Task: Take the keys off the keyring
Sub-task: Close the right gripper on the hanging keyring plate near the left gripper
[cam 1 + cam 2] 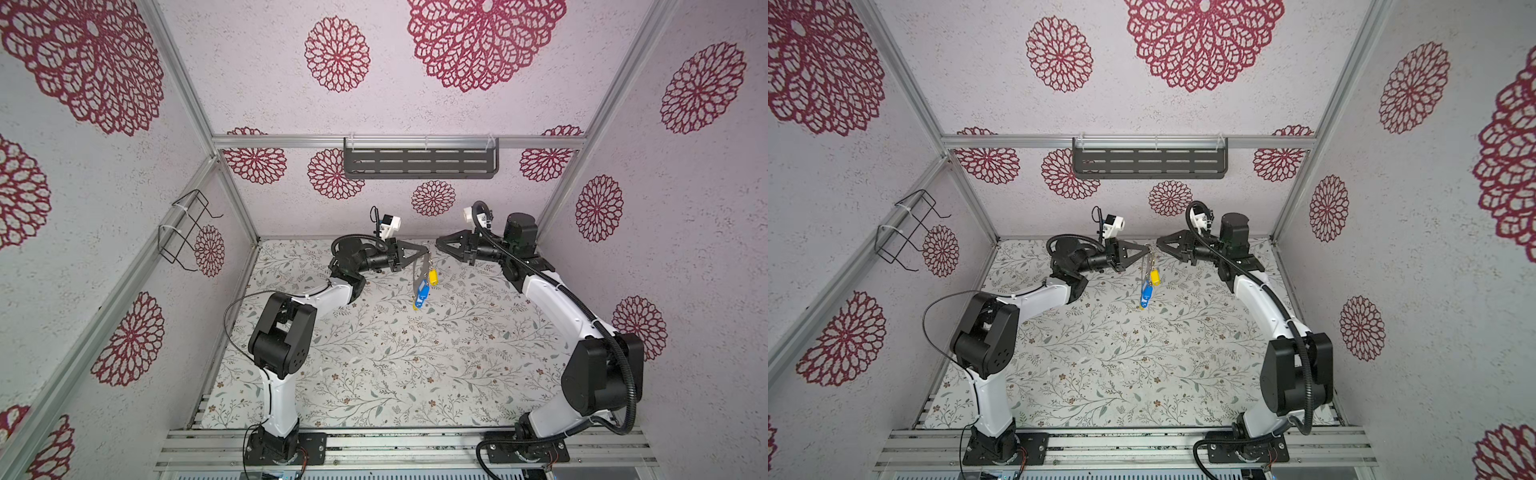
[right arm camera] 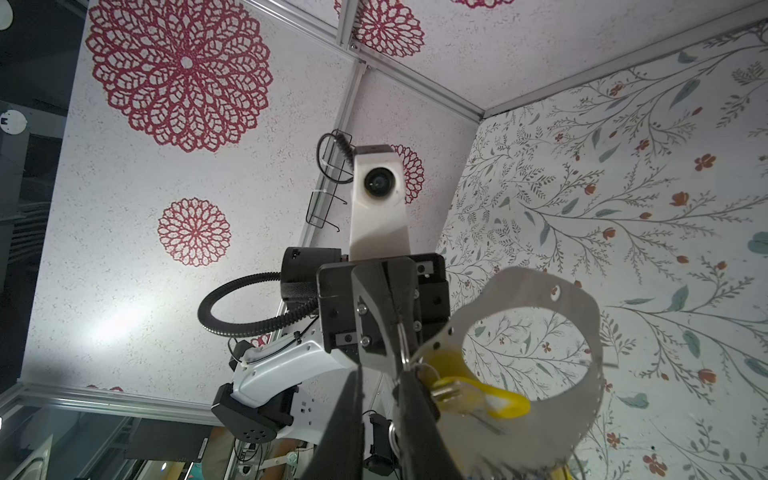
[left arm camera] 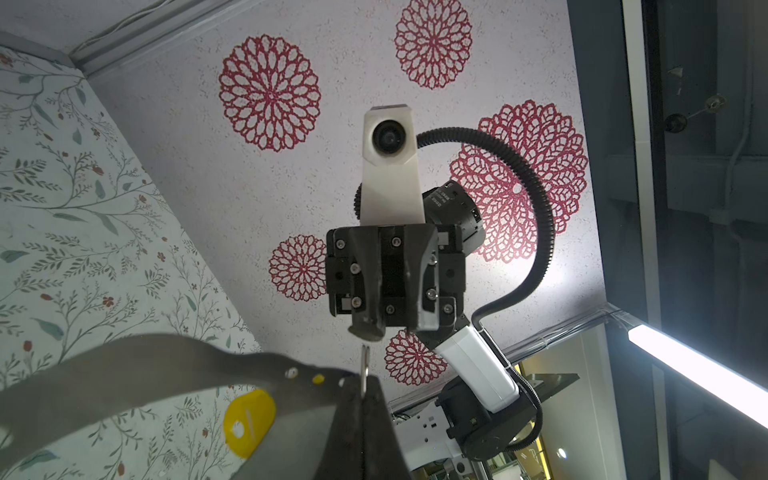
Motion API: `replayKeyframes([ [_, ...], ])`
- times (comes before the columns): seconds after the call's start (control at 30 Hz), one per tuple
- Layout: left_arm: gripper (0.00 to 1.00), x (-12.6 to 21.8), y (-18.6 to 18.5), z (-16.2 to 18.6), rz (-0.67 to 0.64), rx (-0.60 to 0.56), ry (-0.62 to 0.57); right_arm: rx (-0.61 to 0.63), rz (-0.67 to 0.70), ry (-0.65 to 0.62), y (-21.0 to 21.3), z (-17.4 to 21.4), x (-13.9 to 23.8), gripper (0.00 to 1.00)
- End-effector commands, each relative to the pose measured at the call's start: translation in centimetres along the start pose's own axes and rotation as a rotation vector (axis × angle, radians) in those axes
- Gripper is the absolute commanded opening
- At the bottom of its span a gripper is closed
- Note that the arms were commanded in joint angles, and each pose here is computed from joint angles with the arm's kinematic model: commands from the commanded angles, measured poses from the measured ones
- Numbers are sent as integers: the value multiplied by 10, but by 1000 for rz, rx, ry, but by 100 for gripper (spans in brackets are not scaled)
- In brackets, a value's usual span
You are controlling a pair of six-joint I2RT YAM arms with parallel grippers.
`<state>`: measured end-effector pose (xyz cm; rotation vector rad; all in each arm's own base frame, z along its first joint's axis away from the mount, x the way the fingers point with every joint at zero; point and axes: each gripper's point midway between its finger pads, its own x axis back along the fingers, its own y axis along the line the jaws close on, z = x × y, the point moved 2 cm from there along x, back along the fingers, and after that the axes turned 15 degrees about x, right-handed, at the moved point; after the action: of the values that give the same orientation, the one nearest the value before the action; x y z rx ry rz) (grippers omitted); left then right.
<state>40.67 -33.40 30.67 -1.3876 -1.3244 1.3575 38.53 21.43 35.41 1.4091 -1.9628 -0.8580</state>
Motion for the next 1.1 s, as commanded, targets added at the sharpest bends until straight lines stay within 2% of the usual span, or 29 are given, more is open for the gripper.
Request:
replayKeyframes([
  [0.0, 0, 1, -18, 0, 59, -49, 23, 45, -35, -12, 13, -9, -6, 18],
  [0.33, 0, 4, -23, 1, 103, -46, 28, 57, -39, 18, 17, -8, -18, 23],
  [0.43, 0, 5, -24, 3, 95, -49, 27, 72, 6, 14, 14, -11, -16, 28],
  [0.53, 0, 5, -22, 4, 84, -48, 24, 78, 91, 27, 3, -12, -15, 29],
  [0.63, 0, 6, -24, 5, 80, -53, 21, 82, 134, 55, -3, -8, -17, 25],
  [0.8, 0, 6, -28, 6, 76, -62, 20, 94, 117, 78, 4, -1, -26, 19],
  [1.03, 0, 4, -24, 7, 60, -59, 17, 102, 114, 96, 7, 6, -30, 19],
  [1.07, 0, 4, -37, 10, 70, -80, 18, 105, 113, 97, 8, 6, -30, 19],
])
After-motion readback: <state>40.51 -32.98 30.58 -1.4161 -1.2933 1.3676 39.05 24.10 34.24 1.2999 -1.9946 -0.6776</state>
